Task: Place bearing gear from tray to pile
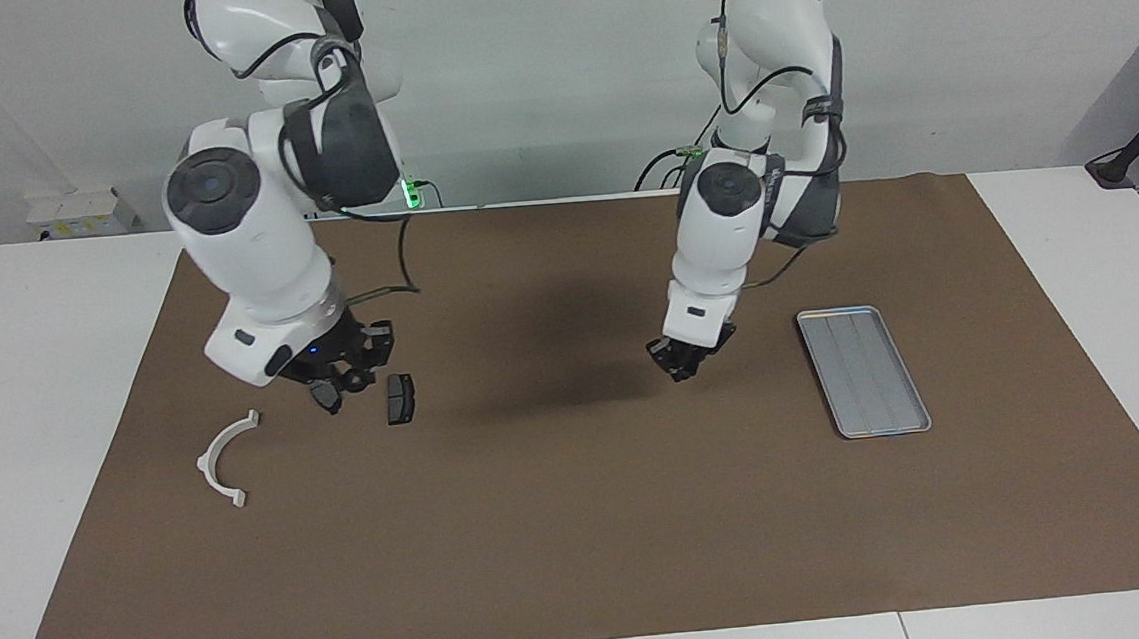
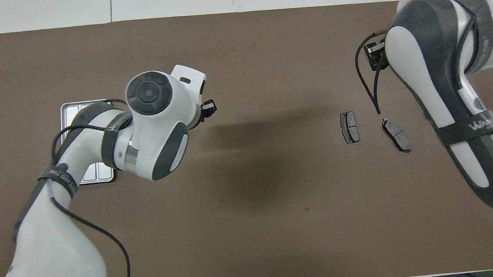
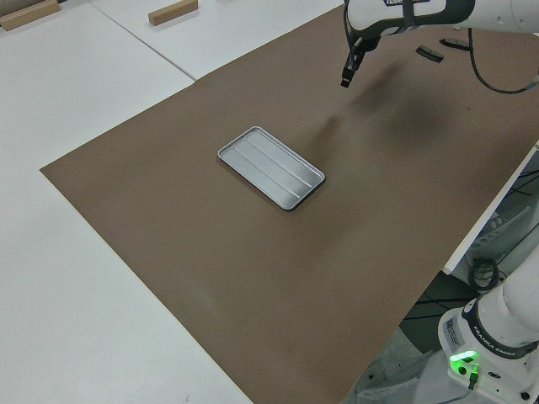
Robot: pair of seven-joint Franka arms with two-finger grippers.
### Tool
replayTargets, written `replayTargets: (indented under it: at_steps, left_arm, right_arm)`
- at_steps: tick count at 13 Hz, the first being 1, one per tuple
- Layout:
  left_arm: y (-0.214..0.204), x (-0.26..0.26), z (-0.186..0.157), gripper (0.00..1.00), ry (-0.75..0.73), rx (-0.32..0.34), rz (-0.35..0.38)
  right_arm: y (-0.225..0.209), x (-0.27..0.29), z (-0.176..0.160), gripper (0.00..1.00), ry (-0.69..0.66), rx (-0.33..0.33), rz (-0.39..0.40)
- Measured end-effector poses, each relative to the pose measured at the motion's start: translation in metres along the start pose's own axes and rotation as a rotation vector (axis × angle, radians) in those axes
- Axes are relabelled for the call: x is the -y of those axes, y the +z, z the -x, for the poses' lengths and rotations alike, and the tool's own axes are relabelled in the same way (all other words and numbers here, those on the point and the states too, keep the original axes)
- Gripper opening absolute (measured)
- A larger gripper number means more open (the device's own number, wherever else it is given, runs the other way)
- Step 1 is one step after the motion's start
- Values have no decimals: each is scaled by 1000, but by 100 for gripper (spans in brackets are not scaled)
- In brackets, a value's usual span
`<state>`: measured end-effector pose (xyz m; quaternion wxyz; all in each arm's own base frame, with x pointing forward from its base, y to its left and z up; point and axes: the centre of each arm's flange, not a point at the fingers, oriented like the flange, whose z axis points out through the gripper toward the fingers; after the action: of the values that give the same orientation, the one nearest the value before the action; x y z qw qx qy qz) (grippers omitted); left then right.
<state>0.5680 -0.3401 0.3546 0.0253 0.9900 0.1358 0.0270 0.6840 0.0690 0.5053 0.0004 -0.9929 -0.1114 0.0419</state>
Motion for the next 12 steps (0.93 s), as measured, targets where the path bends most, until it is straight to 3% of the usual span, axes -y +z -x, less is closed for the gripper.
replayTargets:
  at_steps: [4, 8, 10, 12]
  left_arm:
    - [50, -20, 25, 24, 26, 34, -33]
    - [59, -17, 31, 24, 32, 32, -31]
    - [58, -17, 32, 30, 32, 36, -35]
    - [44, -9, 18, 51, 11, 43, -67]
  right_arm:
    - [82, -44, -12, 35, -15, -46, 9]
    - [164, -58, -23, 35, -12, -91, 35]
    - [184, -70, -28, 35, -19, -106, 39]
    - [190, -76, -29, 35, -18, -116, 41]
